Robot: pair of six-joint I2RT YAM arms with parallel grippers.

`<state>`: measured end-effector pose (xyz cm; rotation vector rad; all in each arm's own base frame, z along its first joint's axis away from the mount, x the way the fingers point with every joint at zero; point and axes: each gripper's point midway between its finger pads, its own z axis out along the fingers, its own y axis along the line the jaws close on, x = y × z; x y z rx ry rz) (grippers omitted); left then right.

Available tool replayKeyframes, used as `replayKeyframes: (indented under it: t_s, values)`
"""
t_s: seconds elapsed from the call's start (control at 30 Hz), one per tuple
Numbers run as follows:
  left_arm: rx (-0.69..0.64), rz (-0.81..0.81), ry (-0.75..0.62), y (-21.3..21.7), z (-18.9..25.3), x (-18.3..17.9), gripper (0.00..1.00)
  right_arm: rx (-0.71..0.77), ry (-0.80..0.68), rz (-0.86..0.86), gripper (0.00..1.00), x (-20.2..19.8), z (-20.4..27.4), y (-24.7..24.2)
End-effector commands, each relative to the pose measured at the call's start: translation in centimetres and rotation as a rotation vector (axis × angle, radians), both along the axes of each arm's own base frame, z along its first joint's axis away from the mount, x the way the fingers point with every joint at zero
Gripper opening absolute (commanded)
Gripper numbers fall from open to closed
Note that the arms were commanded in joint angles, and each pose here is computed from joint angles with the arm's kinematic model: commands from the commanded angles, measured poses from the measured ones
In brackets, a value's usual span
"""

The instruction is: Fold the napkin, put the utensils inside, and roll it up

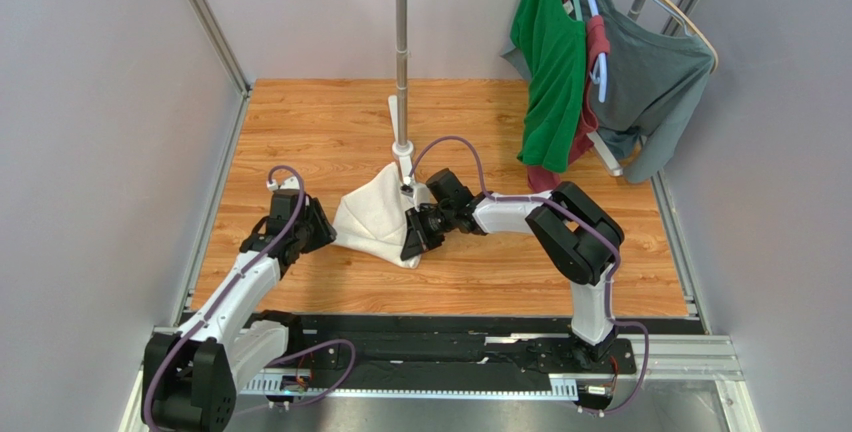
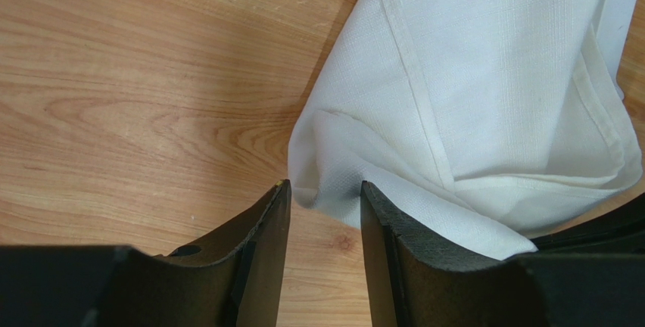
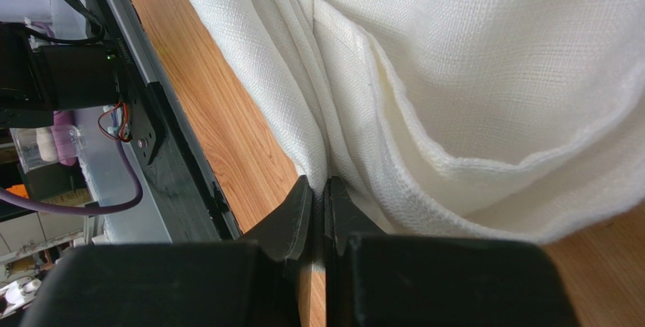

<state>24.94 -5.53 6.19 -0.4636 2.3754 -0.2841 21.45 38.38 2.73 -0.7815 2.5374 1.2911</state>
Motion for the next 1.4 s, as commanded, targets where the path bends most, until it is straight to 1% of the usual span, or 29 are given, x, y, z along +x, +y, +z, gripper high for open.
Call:
replayKeyframes:
  t_s: [0.0,0.2,0.23,0.27,0.3,0.33,0.37,0.4,0.43,0.47,0.5,0.53,0.6,0.63,0.67,0.73,0.83,0.93,1.03,1.07,1.13,1.2,1.37]
  values:
    - [-0.003,0.009,-0.051,-0.1,0.9,1.6,0.45,-0.194,0.074,-0.017,0.0,-1.7,-4.7,-3.1]
    - [-0.008,-0.009,-0.015,-0.4,0.4,1.5,0.33,-0.199,0.077,-0.019,0.0,-1.6,-4.4,-3.1]
    - [-0.003,-0.011,0.017,-0.4,-0.1,1.2,0.29,-0.199,0.074,-0.017,0.0,-1.5,-4.4,-3.0]
    - [0.0,-0.01,0.026,-0.4,0.0,1.3,0.23,-0.196,0.072,-0.016,0.0,-1.4,-4.2,-2.9]
    - [0.008,-0.005,0.046,-0.3,-0.3,1.2,0.19,-0.194,0.072,-0.018,0.0,-1.3,-3.9,-2.8]
    - [0.032,0.009,0.104,0.2,-1.2,0.6,0.14,-0.191,0.068,-0.015,0.0,-1.3,-3.7,-2.7]
    - [0.044,0.01,0.12,0.3,-1.0,0.9,0.07,-0.184,0.068,-0.01,0.03,-1.3,-3.4,-2.5]
    - [0.054,0.012,0.149,0.5,-1.4,0.7,0.05,-0.18,0.067,-0.014,0.05,-1.1,-3.1,-2.4]
    - [0.063,0.017,0.207,0.6,-2.4,0.2,0.02,-0.169,0.058,-0.012,0.07,-1.0,-2.5,-2.2]
    - [0.066,0.017,0.221,0.5,-2.5,0.4,0.0,-0.16,0.047,-0.011,0.14,-0.9,-1.9,-2.1]
    - [0.07,0.013,0.242,0.5,-2.7,0.4,0.0,-0.156,0.04,-0.014,0.19,-0.7,-1.3,-1.9]
    - [0.076,0.005,0.28,0.5,-3.4,0.2,0.0,-0.14,0.021,-0.014,0.27,-0.4,-0.2,-1.7]
    - [0.076,-0.006,0.311,0.3,-3.8,0.4,0.0,-0.139,-0.007,-0.011,0.37,0.0,1.1,-1.6]
    - [0.079,-0.006,0.325,0.3,-4.1,0.3,0.0,-0.126,-0.03,-0.011,0.49,0.2,2.3,-1.6]
    - [0.079,-0.006,0.328,0.3,-4.1,0.4,0.0,-0.128,-0.045,-0.016,0.53,0.4,2.8,-1.6]
    - [0.083,-0.005,0.335,0.4,-4.2,0.3,0.0,-0.123,-0.082,-0.015,0.59,0.9,4.2,-1.6]
    - [0.086,-0.003,0.336,0.4,-4.2,0.4,0.0,-0.12,-0.168,-0.025,0.61,1.9,6.6,-1.6]
    - [0.086,-0.008,0.343,0.4,-4.3,0.4,0.0,-0.095,-0.322,-0.001,0.61,2.6,9.1,-1.0]
    - [0.084,-0.013,0.348,0.3,-4.4,0.4,0.0,-0.085,-0.487,0.101,0.61,1.4,10.5,0.8]
    - [0.084,-0.013,0.349,0.3,-4.4,0.4,0.0,-0.078,-0.555,0.128,0.61,0.7,11.0,2.1]
    - [0.084,-0.015,0.351,0.3,-4.5,0.4,0.0,-0.058,-0.628,0.174,0.61,-0.1,11.3,3.4]
    - [0.084,-0.015,0.349,0.3,-4.5,0.5,0.0,0.008,-0.652,0.211,0.61,-1.3,11.9,5.3]
    - [0.082,-0.016,0.346,0.2,-4.4,0.5,0.0,0.054,-0.646,0.259,0.62,-1.8,10.3,7.8]
